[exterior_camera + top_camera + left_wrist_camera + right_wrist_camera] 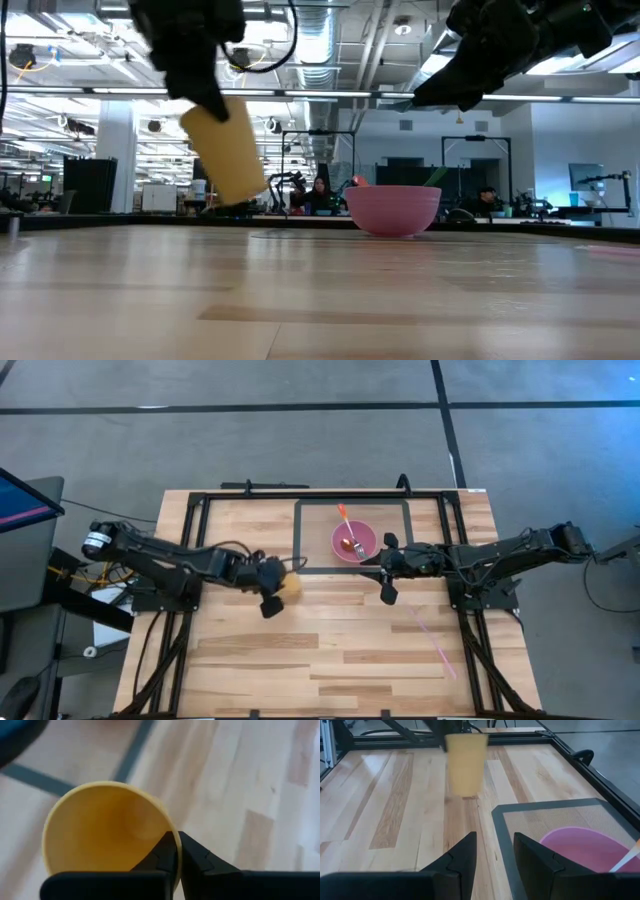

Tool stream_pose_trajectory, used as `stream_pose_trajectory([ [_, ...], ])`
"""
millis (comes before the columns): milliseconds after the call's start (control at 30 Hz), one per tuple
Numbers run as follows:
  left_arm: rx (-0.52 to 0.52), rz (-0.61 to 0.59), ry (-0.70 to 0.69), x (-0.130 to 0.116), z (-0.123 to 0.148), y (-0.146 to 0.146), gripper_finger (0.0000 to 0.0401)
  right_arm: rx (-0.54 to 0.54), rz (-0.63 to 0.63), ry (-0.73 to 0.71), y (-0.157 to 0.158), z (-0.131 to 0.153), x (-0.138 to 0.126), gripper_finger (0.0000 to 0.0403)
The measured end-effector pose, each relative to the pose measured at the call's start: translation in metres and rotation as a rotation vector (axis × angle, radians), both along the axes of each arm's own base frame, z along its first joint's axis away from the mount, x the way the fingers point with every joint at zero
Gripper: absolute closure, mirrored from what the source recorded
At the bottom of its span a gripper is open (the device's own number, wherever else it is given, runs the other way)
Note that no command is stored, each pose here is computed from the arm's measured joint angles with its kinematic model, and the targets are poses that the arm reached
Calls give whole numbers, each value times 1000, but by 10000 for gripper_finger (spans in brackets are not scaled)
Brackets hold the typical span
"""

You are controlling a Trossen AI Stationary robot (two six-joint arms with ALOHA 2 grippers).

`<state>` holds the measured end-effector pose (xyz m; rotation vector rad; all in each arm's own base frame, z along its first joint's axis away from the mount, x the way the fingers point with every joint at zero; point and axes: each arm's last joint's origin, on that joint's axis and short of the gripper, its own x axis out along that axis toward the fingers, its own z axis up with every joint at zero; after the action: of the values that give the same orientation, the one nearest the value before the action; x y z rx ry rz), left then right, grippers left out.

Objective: Pick & Place Utensil
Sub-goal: Put the yellow cup on the transparent tablemat to the top left of the pink bowl

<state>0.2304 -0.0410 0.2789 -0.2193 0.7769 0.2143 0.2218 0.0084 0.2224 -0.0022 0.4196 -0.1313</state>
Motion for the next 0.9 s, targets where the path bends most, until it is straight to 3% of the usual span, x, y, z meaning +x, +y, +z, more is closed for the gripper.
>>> stream_pose_trajectory([
  [200, 131, -37, -67, 23, 22, 22, 390, -5, 2, -5, 0, 1, 0, 280],
  [433, 268, -74, -13, 69, 33, 55, 391, -5, 2, -5, 0, 0, 0, 280],
  [600, 327, -55, 20, 86, 38, 85, 385, -8, 2, -2, 0, 0, 0, 280],
  [900, 321, 101, 142, 95, 11, 151, 387, -8, -23, -1, -6, 0, 0, 280],
])
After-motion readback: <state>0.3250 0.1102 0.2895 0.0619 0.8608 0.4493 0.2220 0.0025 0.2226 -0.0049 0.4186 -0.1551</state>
